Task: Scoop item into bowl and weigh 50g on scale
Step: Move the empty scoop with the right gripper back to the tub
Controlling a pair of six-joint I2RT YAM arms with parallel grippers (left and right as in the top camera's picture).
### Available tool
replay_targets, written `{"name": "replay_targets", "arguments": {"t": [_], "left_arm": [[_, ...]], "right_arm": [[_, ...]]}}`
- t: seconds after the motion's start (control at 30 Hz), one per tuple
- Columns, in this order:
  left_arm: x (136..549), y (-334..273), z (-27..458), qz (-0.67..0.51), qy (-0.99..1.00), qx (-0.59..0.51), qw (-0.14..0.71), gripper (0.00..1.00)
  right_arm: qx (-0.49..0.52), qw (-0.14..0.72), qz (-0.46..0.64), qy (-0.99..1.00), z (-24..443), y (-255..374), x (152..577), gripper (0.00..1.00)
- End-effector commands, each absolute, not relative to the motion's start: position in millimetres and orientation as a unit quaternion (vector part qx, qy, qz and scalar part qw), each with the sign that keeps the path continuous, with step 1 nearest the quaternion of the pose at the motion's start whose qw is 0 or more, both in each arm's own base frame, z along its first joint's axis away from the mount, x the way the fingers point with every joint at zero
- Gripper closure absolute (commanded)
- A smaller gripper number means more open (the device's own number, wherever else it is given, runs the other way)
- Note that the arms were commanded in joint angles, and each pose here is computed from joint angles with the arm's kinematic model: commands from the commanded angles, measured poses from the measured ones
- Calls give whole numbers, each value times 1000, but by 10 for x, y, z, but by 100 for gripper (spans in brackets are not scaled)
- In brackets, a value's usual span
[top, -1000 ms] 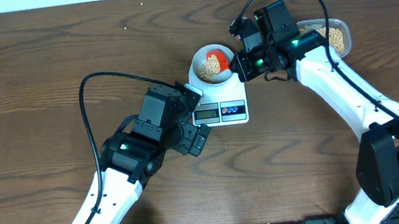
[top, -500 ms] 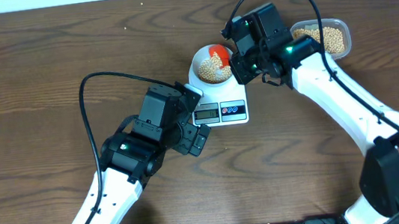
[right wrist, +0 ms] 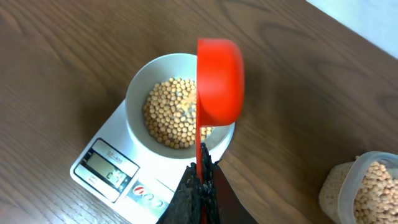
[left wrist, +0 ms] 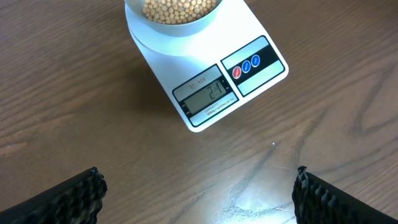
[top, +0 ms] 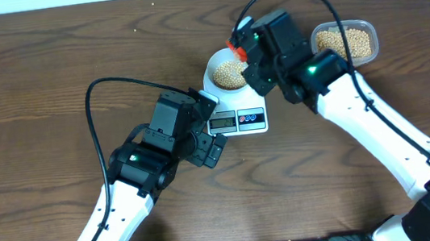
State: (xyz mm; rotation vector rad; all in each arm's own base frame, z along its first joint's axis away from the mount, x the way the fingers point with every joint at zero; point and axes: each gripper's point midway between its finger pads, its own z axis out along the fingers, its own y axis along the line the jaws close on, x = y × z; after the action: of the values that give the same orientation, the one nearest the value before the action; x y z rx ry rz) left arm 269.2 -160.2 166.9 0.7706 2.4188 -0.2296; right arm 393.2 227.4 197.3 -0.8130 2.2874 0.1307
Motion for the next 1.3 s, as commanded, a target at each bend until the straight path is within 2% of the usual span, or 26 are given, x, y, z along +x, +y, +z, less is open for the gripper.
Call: {"name": "replay_targets", "arguments": {"t": [0.0,0.3,0.7,0.93,1.27], "left_arm": [[2728,-1597,1696,-81,905,293,297,2],[2728,-1597,1696,-81,905,293,297,2],[2727,-1597,1695,-81,905,293,297,2],[2727,-1597,1695,-81,905,293,297,2],[2727,-1597,1695,-81,905,293,297,2]], "right_arm": [[-332,364,25,870,2081,2296,3924,99],[-323,371,-15,870,2114,2174,3981,99],[-258,389,101,879,2478,1974,3930,99],[-197,356,168,898,2467,1370,3970,99],[-89,352,128,923,2389,426,4106,99]]}}
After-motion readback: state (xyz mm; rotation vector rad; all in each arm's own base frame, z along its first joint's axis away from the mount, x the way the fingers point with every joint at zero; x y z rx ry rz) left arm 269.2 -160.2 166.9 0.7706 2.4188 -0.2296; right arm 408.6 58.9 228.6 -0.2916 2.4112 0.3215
